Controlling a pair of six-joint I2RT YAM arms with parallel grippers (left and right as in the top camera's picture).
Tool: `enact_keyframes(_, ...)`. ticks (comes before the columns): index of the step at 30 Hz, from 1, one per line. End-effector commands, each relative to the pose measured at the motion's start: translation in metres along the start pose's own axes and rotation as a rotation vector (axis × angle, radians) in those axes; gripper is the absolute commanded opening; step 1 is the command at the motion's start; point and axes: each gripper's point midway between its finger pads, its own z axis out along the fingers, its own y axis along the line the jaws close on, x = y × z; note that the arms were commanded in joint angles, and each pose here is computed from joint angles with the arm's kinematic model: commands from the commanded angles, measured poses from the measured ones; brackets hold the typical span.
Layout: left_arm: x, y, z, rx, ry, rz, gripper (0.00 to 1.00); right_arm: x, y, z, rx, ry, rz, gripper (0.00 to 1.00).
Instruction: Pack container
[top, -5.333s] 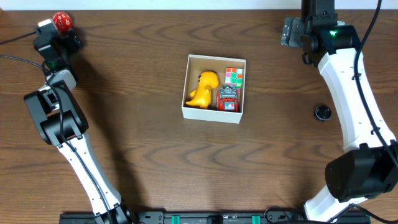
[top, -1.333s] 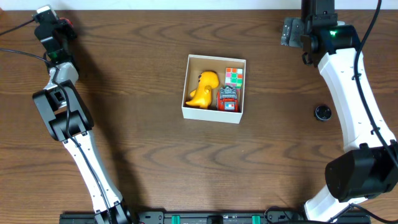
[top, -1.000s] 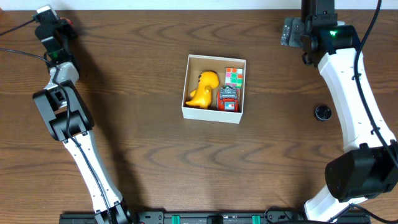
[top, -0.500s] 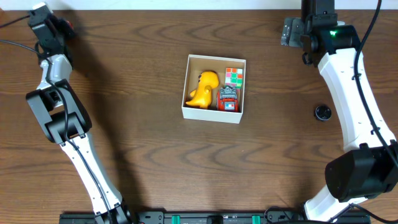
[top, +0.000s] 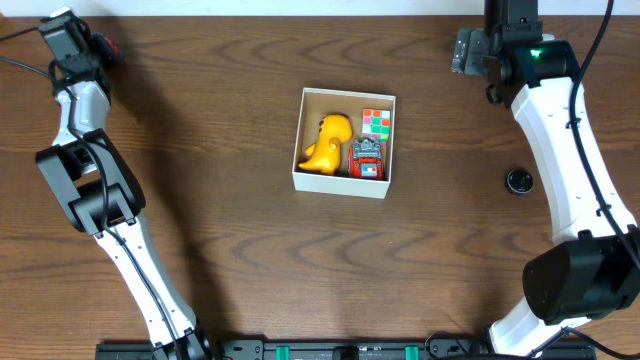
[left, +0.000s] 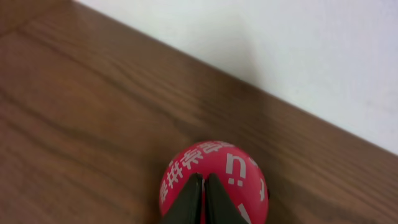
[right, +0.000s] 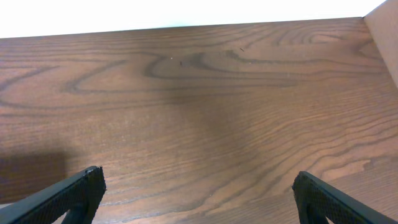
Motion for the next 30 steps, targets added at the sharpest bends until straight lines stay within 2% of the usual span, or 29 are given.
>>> enact_keyframes(1,0.001,-0.002,-0.008,-0.005,0.037,-0.006,0.06,-0.001,-0.001,0.0,0.009,-0.002,0.014,0.99)
enact_keyframes(8,-0.005,-0.003,-0.03,-0.014,0.095,-0.006,0.06,-0.001,-0.001,0.0,0.009,-0.003,0.013,0.99)
enact_keyframes(16,0.009,-0.002,-0.043,-0.024,0.19,-0.006,0.06,-0.001,-0.001,0.0,0.008,-0.002,0.013,0.99)
enact_keyframes(22,0.01,-0.002,-0.045,-0.025,0.201,-0.006,0.06,-0.001,-0.001,0.0,0.009,-0.003,0.013,0.99)
enact_keyframes(23,0.009,-0.003,-0.046,-0.025,0.197,-0.006,0.1,-0.001,-0.001,0.0,0.009,-0.002,0.013,0.99)
enact_keyframes(24,0.008,-0.003,-0.045,-0.024,0.195,-0.006,0.28,0.0,-0.001,0.0,0.009,-0.002,0.013,0.99)
enact_keyframes(26,0.007,-0.003,-0.045,-0.024,0.189,-0.006,0.5,-0.001,-0.001,0.0,0.009,-0.002,0.014,0.99)
enact_keyframes(28,0.007,-0.003,-0.045,-0.024,0.189,-0.006,0.59,-0.001,-0.001,0.0,0.009,-0.003,0.013,0.99)
enact_keyframes(30,0.006,-0.003,-0.045,-0.023,0.185,-0.006,0.63,-0.001,-0.001,0.0,0.009,-0.002,0.014,0.99)
